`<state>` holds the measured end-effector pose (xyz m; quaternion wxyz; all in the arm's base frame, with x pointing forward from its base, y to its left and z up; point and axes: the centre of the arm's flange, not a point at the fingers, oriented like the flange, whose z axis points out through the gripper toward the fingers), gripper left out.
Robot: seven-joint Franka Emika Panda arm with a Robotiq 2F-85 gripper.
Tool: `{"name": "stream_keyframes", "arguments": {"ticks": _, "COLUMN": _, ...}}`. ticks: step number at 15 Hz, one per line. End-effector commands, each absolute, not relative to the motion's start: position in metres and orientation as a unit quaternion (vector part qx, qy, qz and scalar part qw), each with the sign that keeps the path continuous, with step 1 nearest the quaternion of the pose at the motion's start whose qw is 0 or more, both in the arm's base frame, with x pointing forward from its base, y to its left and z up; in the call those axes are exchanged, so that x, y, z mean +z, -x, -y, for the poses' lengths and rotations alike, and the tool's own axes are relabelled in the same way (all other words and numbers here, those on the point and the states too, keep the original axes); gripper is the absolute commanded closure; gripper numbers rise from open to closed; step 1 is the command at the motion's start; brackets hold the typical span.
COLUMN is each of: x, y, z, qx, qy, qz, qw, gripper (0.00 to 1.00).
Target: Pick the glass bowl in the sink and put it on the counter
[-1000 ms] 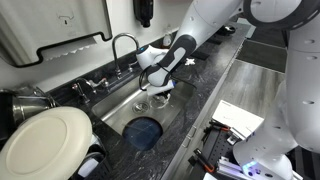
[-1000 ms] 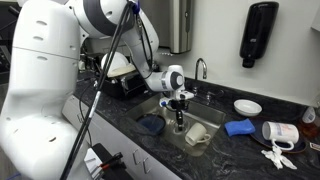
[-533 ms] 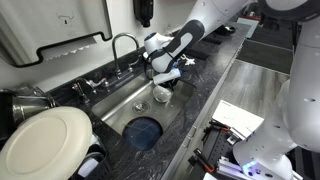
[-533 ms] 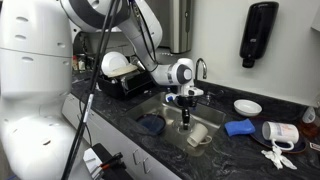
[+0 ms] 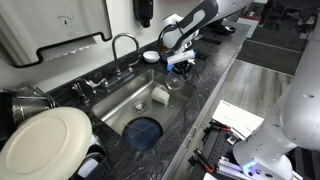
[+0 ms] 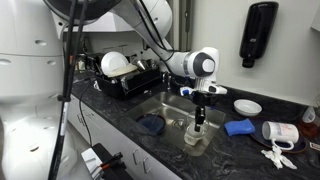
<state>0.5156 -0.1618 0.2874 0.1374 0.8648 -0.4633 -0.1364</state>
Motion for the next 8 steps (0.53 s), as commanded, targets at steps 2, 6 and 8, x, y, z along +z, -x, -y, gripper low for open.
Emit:
{"name": "stream_keyframes", "arguments": {"ticks": 2, "x": 0.319, "y": -0.526, "z": 0.18, "qx": -0.149, "qy": -0.858, "qz": 0.482, "qw": 0.097, "gripper": 0.99}}
{"name": "stream_keyframes", "arguments": {"ticks": 6, "x": 0.337, "y": -0.526, "z": 0.199, "qx": -0.157, "qy": -0.833, "qz": 0.517, "qw": 0.116, "gripper": 0.99}}
{"name": "stream_keyframes", "arguments": {"ticks": 8, "x": 0.342, "y": -0.521, "z": 0.212, "qx": -0.17, "qy": -0.814, "qz": 0.539, "qw": 0.133, "gripper": 0.99}}
